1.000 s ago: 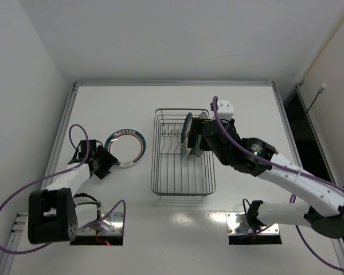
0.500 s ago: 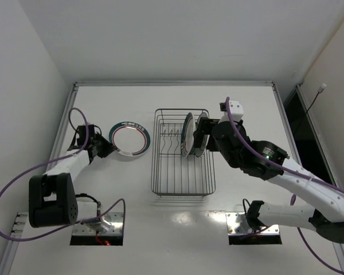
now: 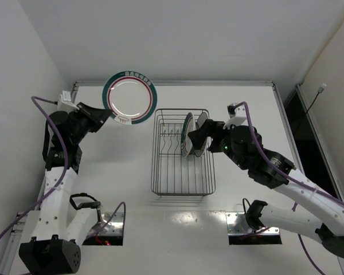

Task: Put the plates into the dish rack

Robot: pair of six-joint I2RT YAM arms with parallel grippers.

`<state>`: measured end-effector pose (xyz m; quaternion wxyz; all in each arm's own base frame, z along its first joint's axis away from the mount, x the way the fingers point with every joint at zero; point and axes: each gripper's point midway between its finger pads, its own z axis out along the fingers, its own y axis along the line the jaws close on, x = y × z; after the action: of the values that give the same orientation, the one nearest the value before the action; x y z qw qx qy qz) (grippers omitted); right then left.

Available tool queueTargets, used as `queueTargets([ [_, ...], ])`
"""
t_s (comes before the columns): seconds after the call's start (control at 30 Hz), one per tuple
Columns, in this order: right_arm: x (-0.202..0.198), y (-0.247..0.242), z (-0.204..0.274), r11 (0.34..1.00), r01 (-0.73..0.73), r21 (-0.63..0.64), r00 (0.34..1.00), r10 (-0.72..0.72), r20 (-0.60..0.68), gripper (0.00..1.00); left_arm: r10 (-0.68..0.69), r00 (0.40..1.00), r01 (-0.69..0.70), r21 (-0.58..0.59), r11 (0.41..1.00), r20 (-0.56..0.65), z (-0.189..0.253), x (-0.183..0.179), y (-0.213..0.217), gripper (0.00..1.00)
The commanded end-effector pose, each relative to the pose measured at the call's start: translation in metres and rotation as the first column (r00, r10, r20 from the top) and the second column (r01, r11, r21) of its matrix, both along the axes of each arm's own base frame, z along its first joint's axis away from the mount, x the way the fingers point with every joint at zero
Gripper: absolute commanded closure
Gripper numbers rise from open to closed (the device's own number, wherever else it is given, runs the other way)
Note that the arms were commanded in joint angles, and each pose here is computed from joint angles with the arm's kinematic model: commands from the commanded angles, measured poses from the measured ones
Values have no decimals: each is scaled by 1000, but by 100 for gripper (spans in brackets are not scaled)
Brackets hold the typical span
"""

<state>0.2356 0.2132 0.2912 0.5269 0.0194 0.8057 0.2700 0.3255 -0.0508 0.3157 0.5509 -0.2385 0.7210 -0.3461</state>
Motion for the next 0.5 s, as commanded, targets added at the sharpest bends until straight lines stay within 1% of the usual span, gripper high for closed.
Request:
queueTargets([
  [0.0, 0, 37, 48, 967, -204, 155, 973, 182, 144, 0, -287, 950, 305, -168, 937, 123, 18, -28, -60, 100],
  [0.03, 0, 43, 51, 958, -239, 157, 963, 213, 162, 0, -320, 937, 342, -178, 923, 140, 20, -31, -68, 100],
  [0.07, -6, 56, 55, 932, -314, 180, 941, 280, 189, 0, -375, 917, 398, -226, 889, 138, 14, -41, -83, 100],
  [0.1, -3, 58, 56, 926, -328, 189, 935, 290, 202, 0, -388, 909, 416, -245, 876, 152, 13, -43, -89, 100],
  [0.13, 1, 62, 46, 920, -330, 211, 938, 295, 181, 0, -412, 882, 461, -236, 856, 227, 26, -51, -95, 100],
  [0.17, 4, 66, 53, 903, -354, 242, 928, 308, 209, 0, -440, 872, 486, -277, 829, 216, 20, -56, -104, 100],
  [0.23, 9, 74, 42, 889, -369, 270, 927, 330, 181, 0, -472, 845, 530, -278, 801, 252, 27, -64, -115, 100],
  [0.27, 14, 76, 38, 888, -373, 269, 926, 335, 176, 0, -504, 821, 567, -287, 772, 267, 33, -72, -126, 100],
  [0.3, 18, 78, 29, 887, -380, 262, 924, 350, 154, 0, -515, 798, 596, -279, 753, 314, 40, -77, -130, 100],
  [0.33, 22, 81, 27, 887, -383, 259, 923, 357, 142, 0, -523, 785, 612, -288, 736, 332, 44, -81, -133, 100],
  [0.37, 26, 87, 9, 888, -388, 246, 922, 376, 94, 0, -541, 772, 632, -320, 706, 334, 45, -85, -139, 100],
  [0.47, 30, 89, 2, 879, -394, 268, 918, 388, 77, 3, -568, 746, 663, -312, 680, 348, 54, -92, -148, 100],
])
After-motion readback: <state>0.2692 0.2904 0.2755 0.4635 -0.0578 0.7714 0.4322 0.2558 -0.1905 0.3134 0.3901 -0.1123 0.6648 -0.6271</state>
